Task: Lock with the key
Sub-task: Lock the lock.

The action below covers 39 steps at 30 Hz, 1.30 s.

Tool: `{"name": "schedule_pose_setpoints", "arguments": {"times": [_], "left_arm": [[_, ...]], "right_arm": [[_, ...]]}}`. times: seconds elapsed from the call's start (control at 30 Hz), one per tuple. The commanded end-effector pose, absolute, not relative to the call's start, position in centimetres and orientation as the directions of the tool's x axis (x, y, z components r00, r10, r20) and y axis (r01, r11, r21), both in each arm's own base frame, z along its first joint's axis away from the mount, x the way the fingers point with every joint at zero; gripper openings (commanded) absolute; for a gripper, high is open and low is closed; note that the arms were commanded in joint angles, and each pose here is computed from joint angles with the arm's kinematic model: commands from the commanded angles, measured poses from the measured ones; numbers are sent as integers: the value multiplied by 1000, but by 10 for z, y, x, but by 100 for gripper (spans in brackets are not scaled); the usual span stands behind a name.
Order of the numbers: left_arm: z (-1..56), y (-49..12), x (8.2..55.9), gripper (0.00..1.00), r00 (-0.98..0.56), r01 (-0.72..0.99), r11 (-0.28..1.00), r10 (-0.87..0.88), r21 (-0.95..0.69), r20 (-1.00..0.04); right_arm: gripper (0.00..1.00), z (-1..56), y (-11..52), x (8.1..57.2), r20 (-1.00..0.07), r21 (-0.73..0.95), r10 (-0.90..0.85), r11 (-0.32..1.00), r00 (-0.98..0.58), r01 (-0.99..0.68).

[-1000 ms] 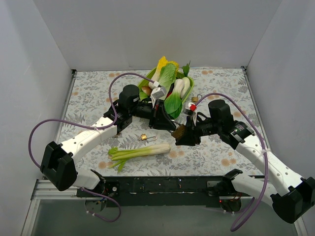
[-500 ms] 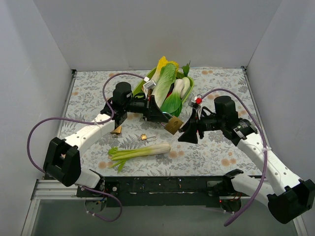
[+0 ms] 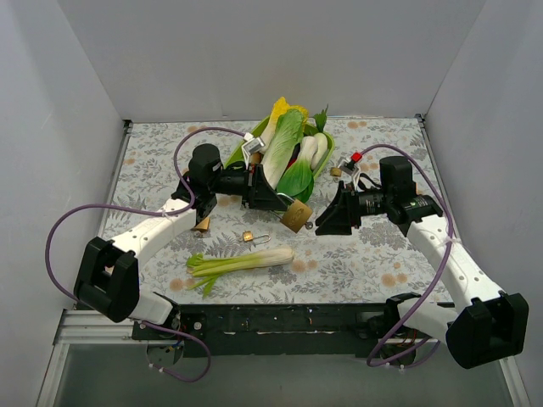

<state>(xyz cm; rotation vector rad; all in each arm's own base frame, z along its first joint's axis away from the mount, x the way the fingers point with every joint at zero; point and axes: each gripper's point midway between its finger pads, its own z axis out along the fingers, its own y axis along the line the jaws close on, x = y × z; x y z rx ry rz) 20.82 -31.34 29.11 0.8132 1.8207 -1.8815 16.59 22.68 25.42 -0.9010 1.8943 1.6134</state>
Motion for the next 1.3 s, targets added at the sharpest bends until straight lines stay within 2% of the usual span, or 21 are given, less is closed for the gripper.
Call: {"name": "schedule_pose_setpoints", "arguments": {"times": [0.0,0.37,0.47,0.57,0.63,0.8,1.1,1.2,1.27], "left_arm": [[325,-309,195,0,-673,719,-155,84,-677,-735],[324,-315,193,0,-676,713,-167,94,-681,-731],[323,-315,193,0,-677,713,-166,94,-682,-730],[322,-315,193,0,-681,709,-163,96,-686,-726],[322,-316,194,0,-685,707,-156,90,-689,-723],[324,-313,205,0,-699,701,-142,58,-699,-713],[336,-299,240,0,-668,740,-109,6,-664,-744],[335,-293,242,0,-656,751,-95,10,-654,-755],[332,-291,241,0,-661,746,-85,23,-660,-750]], "right_arm": [[62,281,230,162,-764,634,-148,8,-628,-773],[47,280,245,165,-791,599,-160,-7,-590,-801],[38,281,246,164,-793,597,-158,-7,-589,-802],[21,278,246,162,-789,602,-161,-11,-593,-798],[2,275,245,159,-778,615,-168,-8,-605,-789],[1,261,239,150,-780,604,-208,-2,-591,-797],[1,235,220,137,-705,677,-227,67,-672,-733],[1,229,205,145,-668,709,-195,128,-719,-693],[1,218,187,168,-672,694,-149,214,-726,-687]]}}
